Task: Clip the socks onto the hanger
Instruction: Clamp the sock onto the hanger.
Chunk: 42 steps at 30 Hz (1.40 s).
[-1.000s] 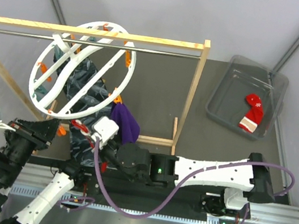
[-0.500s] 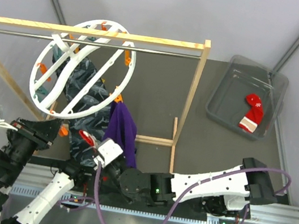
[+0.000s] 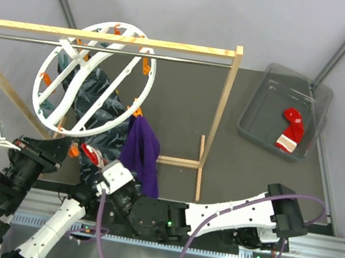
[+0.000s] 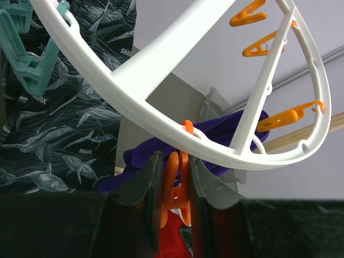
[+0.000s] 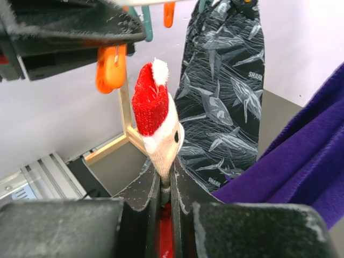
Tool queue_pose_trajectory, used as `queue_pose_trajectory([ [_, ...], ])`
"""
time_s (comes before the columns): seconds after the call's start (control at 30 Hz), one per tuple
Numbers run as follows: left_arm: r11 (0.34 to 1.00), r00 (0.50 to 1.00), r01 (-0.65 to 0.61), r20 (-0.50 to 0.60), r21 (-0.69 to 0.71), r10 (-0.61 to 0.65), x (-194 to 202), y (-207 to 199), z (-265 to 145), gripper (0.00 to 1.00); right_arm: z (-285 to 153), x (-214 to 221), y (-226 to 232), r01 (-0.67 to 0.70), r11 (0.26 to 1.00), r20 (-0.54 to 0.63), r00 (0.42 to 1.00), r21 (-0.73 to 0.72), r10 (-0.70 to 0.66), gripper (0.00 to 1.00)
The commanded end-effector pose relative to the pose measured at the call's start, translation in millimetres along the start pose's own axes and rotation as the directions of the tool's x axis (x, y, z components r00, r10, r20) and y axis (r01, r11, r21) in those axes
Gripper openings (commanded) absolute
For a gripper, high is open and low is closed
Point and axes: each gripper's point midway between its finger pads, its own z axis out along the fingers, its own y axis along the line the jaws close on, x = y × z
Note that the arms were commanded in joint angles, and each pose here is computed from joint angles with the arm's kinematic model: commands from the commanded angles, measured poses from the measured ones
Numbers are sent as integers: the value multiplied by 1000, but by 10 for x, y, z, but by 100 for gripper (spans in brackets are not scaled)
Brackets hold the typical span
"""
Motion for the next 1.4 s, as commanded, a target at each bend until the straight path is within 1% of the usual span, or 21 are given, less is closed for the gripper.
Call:
queue_pose_trajectory([
  [0.0,998,999,6,-34,-63,-9,66,91,25,0,3,-224,95,-37,999,48,998,1,37,0],
  [0.17,999,1000,6,-23,-49,-7,47,74,10,0,36,-186,140,-22,1000,42,999,7,21,0],
  [0.4,998,999,5,-42,-58,-7,113,108,65,0,50,-172,174,-31,1000,38,999,4,30,0],
  [0.63,999,999,7,-37,-48,-9,100,84,69,0,60,-163,233,-26,1000,36,999,-14,26,0],
  [0.73,999,1000,11,-27,-35,-12,59,44,36,0,62,-126,223,-20,1000,28,999,-8,21,0],
  [0.9,1000,999,19,31,-20,-19,-92,3,-80,0,66,-83,244,-19,1000,18,1000,-11,19,0],
  [1.07,999,1000,25,7,-23,-25,-24,17,-42,0,68,-134,276,-32,999,24,999,-25,32,0],
  [1.37,1000,1000,23,-5,-15,-23,4,2,-12,0,71,-147,342,-40,998,29,999,-46,41,0],
])
